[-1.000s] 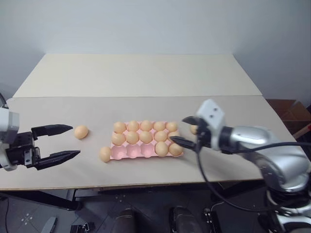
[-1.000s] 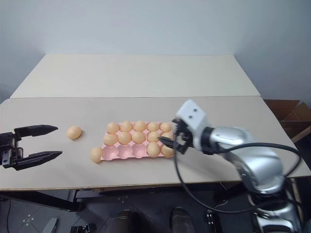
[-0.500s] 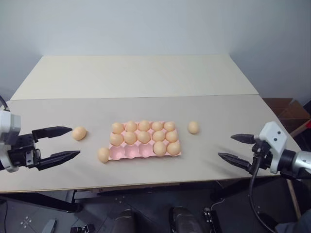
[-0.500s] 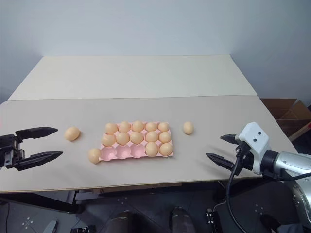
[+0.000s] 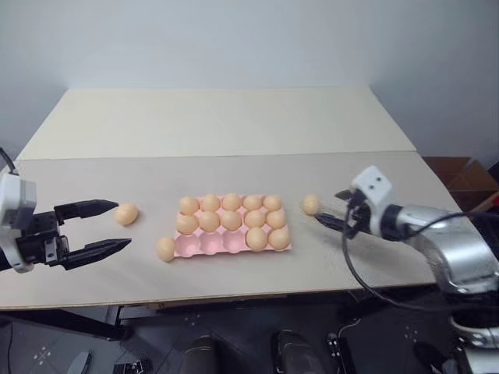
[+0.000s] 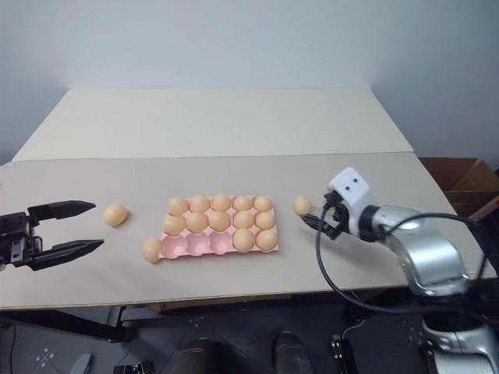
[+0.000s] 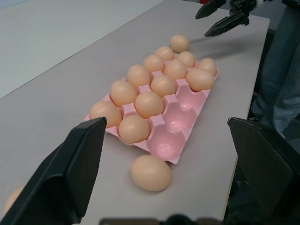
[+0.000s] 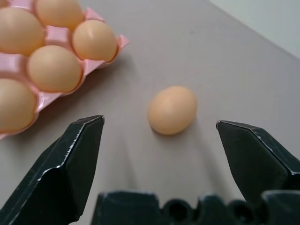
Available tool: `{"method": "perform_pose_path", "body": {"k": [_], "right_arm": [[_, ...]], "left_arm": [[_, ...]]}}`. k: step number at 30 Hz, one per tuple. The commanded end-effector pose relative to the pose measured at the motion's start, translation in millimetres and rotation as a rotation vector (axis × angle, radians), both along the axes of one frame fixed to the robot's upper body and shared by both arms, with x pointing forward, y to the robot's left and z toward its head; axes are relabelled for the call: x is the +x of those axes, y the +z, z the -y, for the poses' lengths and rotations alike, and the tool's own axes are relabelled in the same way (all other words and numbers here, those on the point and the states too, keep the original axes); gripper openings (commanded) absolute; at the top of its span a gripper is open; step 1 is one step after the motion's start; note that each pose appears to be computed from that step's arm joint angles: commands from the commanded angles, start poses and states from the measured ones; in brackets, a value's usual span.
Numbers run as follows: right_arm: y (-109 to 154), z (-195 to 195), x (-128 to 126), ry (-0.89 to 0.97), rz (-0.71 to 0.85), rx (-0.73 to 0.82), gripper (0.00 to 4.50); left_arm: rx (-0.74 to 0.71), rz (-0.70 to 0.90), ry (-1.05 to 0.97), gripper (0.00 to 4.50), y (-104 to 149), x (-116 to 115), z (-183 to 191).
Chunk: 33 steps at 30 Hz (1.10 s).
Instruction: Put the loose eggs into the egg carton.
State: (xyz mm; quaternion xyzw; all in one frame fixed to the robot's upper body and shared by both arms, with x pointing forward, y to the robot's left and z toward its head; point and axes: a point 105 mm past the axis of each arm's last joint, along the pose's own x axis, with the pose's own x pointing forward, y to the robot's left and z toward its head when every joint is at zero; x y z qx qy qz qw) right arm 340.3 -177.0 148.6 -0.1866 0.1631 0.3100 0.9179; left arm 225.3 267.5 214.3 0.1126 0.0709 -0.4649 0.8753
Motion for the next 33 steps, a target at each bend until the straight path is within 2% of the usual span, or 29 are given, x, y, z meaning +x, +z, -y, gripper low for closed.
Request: {"method": "perform_pose_path", "body": {"k": [1, 9, 13, 15, 17, 21, 23, 25, 29, 33], "right_arm": [[1, -2, 20, -0.065, 0.011, -0.038, 4.47], [-18, -15, 42, -0.096, -0.045, -0.044, 4.47], [-21, -17, 51, -0.114, -0.038, -0.045, 3.19], [-15, -20, 50, -0.106, -0.020, -0.028, 2.50], [-6, -24, 45, -0.081, 0.000, -0.009, 2.01], [25, -41, 20, 0.040, 0.085, 0.021, 1.94], [43, -59, -1, 0.152, 0.114, 0.052, 1.94], [50, -83, -24, 0.281, 0.116, 0.069, 1.94], [39, -128, -54, 0.468, 0.089, 0.081, 1.94], [19, -157, -57, 0.493, 0.058, 0.078, 1.94]], "left_arm": [[0.014, 0.037, 0.003, 4.50, 8, -3, -1], [0.018, 0.039, 0.012, 4.50, 7, -4, -1], [0.021, 0.043, 0.010, 4.50, 8, -3, -1], [0.023, 0.045, 0.009, 4.50, 9, -4, -1], [0.025, 0.045, 0.009, 4.50, 9, -4, -1], [0.030, 0.046, 0.015, 4.50, 10, -7, -3], [0.033, 0.044, 0.021, 4.50, 10, -8, -5], [0.036, 0.040, 0.027, 4.50, 10, -10, -7], [0.038, 0.037, 0.034, 4.50, 10, -11, -9], [0.036, 0.045, 0.042, 4.50, 10, -9, -9]]}}
